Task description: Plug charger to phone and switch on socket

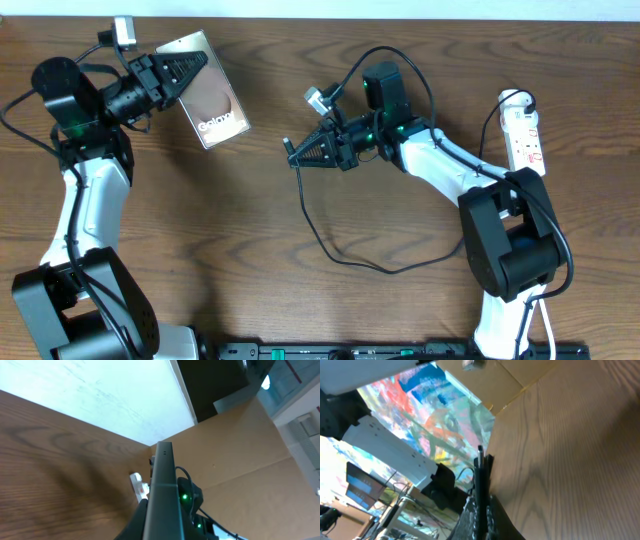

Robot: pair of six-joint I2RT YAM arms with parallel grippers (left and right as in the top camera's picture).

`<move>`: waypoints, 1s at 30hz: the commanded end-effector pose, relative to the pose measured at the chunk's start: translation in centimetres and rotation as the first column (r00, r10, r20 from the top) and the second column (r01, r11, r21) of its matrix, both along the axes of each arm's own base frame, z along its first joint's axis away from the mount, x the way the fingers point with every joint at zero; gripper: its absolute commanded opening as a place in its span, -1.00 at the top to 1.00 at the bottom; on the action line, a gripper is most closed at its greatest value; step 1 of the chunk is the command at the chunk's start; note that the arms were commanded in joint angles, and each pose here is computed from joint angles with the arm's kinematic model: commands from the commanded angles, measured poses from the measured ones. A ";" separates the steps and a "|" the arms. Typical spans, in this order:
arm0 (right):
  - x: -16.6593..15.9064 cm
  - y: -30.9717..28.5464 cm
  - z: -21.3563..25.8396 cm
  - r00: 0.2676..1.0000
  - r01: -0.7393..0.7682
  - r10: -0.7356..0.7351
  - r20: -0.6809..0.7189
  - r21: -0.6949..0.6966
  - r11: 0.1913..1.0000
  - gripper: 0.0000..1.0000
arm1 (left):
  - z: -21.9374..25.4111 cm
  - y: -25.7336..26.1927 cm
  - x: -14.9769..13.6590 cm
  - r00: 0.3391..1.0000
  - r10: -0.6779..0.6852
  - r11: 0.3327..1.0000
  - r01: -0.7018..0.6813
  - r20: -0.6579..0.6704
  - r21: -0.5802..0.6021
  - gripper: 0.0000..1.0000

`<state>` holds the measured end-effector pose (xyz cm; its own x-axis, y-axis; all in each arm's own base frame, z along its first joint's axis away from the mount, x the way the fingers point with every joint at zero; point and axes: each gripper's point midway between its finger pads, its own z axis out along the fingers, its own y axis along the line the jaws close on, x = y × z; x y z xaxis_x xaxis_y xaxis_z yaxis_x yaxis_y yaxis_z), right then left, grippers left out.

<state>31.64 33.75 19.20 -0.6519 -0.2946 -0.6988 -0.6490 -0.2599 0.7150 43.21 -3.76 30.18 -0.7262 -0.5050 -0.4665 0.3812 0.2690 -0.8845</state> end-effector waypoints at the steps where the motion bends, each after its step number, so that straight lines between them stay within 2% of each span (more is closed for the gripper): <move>1: -0.7 0.8 0.6 0.997 -0.043 0.042 -0.061 -0.011 0.999 0.98 | 1.7 -0.4 -0.1 1.000 0.009 1.000 -0.009 0.003 -0.019 0.85; 30: -1.6 4.1 3.0 0.999 -0.047 0.047 -0.027 -0.001 0.999 0.98 | 2.6 -4.1 -0.2 0.997 -0.047 0.999 0.048 0.054 -0.014 0.85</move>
